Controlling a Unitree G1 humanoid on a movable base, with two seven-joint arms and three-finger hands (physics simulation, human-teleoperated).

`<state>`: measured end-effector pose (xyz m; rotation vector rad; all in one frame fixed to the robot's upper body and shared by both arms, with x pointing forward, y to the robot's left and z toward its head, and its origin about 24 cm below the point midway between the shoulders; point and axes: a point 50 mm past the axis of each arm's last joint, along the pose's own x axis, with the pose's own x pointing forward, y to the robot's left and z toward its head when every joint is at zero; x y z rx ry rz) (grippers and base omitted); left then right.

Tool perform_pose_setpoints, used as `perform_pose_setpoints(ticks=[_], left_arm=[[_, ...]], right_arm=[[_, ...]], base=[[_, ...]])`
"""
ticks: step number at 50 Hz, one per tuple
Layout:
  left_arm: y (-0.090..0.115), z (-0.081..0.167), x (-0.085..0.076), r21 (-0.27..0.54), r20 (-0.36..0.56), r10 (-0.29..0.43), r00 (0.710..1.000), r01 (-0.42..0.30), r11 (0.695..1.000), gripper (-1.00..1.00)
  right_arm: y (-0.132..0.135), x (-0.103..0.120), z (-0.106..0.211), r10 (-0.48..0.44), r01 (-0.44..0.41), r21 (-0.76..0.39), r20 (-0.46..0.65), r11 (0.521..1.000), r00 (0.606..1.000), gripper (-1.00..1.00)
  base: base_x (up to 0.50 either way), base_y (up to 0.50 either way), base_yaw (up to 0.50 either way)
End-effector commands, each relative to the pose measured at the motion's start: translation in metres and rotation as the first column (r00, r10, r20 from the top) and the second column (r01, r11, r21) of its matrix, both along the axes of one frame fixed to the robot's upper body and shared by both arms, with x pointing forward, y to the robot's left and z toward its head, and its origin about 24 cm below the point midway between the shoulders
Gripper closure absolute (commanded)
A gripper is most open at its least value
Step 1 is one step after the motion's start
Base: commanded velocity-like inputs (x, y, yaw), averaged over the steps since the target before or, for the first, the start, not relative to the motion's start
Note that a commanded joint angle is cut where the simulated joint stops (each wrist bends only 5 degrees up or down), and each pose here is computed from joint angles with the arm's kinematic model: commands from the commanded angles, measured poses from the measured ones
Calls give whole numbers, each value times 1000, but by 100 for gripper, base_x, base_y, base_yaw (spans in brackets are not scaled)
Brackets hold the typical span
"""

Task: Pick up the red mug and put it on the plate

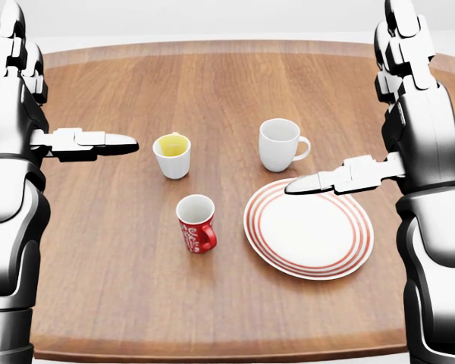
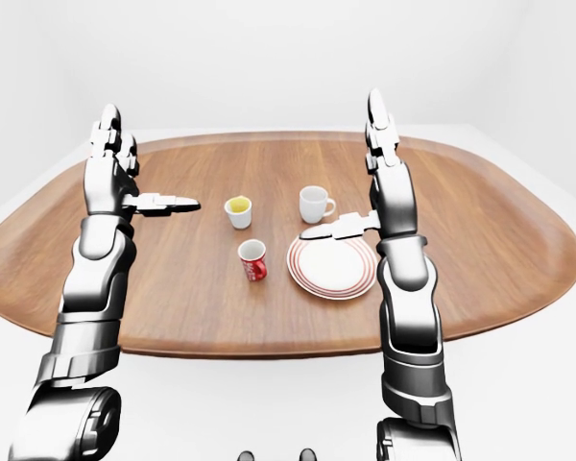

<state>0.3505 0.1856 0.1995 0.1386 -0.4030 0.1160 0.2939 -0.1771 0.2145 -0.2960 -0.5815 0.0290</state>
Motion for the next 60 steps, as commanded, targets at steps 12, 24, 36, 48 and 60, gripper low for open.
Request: perform_pose_setpoints(ticks=[12, 24, 36, 48, 60], left_arm=[[-1, 1, 0, 1, 4, -2, 1000, 2, 1000, -100], [0, 1, -1, -1, 6, 0, 1000, 0, 1000, -100], [2, 4, -2, 0, 16, 1, 1000, -1, 1000, -100], [2, 3, -2, 0, 16, 1, 1000, -1, 1000, -100], [2, 6, -3, -1, 27, 0, 1000, 0, 1000, -100]], right_arm=[[0, 1, -2, 1, -1, -7, -12, 1000, 1000, -100], [2, 1, -3, 2, -2, -13, -15, 1000, 1000, -100], [2, 0, -3, 4, -4, -19, -13, 1000, 1000, -100], [3, 0, -4, 5, -5, -22, -18, 1000, 1000, -100], [5, 1, -4, 11, -11, -33, -20, 999, 1000, -100]], base=[[20, 0, 0], [20, 0, 0], [21, 0, 0], [21, 0, 0], [21, 0, 0]])
